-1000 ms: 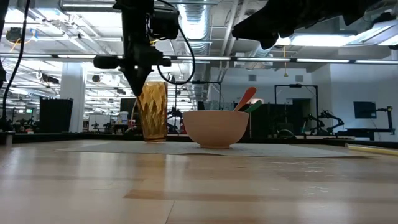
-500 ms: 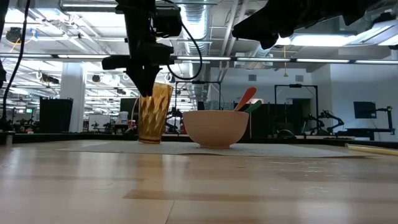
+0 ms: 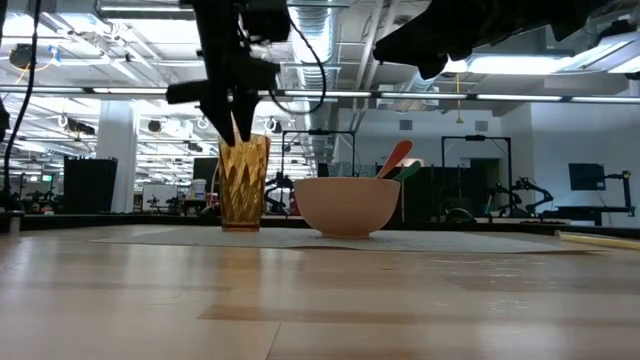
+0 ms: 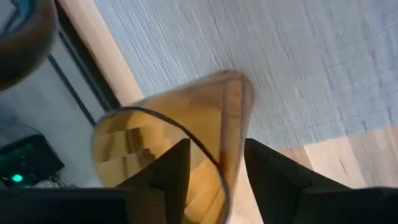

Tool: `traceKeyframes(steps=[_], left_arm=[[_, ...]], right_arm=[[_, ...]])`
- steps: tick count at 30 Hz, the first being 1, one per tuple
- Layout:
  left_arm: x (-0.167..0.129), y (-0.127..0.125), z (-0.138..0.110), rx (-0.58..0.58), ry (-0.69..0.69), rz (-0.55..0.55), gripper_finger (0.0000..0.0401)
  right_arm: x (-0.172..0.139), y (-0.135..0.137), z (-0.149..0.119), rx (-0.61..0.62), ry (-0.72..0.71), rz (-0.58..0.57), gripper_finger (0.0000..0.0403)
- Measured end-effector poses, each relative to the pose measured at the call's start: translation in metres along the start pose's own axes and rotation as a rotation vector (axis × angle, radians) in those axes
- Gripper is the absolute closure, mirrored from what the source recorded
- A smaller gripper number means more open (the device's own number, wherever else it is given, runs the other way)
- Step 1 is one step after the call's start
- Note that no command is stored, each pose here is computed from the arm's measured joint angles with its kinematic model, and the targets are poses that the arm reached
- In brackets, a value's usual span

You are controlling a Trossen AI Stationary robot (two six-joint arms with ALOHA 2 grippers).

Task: Pick & Place Utensil
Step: Put the brown cup on the gray mat to the top left of the orange bowl, then put the yellow straw into the orange cup on the gray mat

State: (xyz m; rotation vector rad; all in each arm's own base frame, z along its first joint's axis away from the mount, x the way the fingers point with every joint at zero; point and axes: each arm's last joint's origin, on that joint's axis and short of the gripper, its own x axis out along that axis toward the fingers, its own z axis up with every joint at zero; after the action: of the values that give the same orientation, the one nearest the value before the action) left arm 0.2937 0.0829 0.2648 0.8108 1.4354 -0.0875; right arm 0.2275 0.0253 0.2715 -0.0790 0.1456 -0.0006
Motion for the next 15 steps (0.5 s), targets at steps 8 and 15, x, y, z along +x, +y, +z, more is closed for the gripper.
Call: traceKeyframes(steps=[8,15], left_arm=[[-0.063,-0.014,-0.011,-0.050,-0.125,0.168,0.0216],[-0.125,-0.034,-0.029,-0.500,-0.451,0.210,0.0216]], right_arm=[[0.001,-0.006,-0.001,0.041,0.004,-0.034,0.0323],[0.001,-0.010,-0.007,0.139,0.070,-0.062,0.0307]])
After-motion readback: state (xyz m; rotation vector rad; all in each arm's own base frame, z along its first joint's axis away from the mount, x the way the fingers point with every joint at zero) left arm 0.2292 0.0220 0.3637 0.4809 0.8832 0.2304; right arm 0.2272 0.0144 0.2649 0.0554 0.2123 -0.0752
